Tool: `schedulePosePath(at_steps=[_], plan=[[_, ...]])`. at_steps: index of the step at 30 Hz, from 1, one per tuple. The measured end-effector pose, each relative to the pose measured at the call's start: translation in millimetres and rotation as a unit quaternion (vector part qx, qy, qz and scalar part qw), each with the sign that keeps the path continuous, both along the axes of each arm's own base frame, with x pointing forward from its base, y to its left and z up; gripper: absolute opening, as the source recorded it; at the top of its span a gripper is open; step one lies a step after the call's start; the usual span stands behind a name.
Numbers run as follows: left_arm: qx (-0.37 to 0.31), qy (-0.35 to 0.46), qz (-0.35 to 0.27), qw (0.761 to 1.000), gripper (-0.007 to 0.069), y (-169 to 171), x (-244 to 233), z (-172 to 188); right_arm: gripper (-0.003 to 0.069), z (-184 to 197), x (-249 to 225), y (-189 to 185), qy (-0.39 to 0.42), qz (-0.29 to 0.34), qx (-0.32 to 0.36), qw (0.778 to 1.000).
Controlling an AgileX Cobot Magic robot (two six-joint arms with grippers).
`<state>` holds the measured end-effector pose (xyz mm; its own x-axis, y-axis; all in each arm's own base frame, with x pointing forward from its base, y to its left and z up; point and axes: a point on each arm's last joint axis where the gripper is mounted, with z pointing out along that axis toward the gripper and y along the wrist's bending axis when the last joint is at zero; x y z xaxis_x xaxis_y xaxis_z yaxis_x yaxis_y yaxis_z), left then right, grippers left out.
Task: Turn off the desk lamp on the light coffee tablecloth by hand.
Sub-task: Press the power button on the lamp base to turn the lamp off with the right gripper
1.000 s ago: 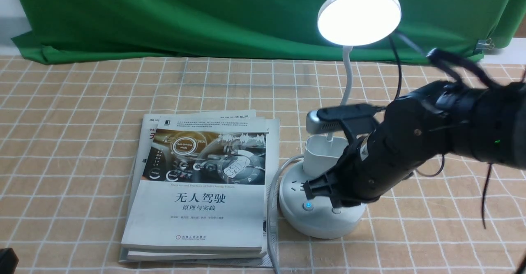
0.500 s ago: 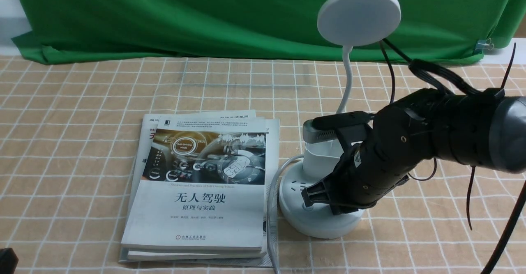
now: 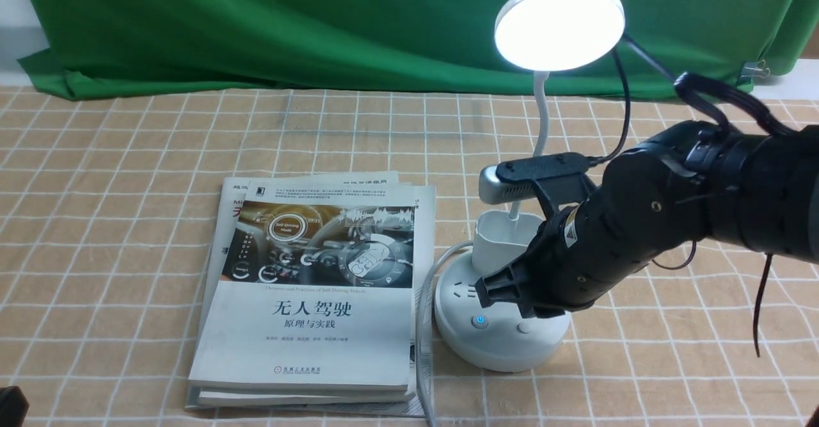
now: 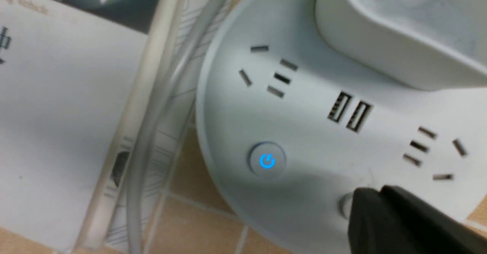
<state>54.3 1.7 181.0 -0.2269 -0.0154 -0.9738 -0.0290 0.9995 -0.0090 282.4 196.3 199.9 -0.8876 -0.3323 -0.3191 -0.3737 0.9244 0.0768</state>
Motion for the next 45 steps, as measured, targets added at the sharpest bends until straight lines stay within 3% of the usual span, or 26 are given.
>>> schedulePosePath(at_steps=[11, 26, 34, 45], plan=[[0.000, 0.000, 0.000, 1.000, 0.0005, 0.0, 0.0, 0.0, 0.0036, -22.2, 9.2, 5.6, 0.005, 0.005, -0.010, 1.000], [0.000, 0.000, 0.000, 1.000, 0.0005, 0.0, 0.0, 0.0, 0.0036, 9.1, -0.2, -0.8, -0.021, 0.002, 0.009, 1.000], [0.000, 0.000, 0.000, 1.000, 0.0005, 0.0, 0.0, 0.0, 0.0036, -19.6, -1.1, -0.8, 0.015, 0.000, -0.010, 1.000], [0.000, 0.000, 0.000, 1.000, 0.0005, 0.0, 0.0, 0.0, 0.0036, -17.8, 0.1, 0.0, 0.006, 0.000, -0.004, 1.000]])
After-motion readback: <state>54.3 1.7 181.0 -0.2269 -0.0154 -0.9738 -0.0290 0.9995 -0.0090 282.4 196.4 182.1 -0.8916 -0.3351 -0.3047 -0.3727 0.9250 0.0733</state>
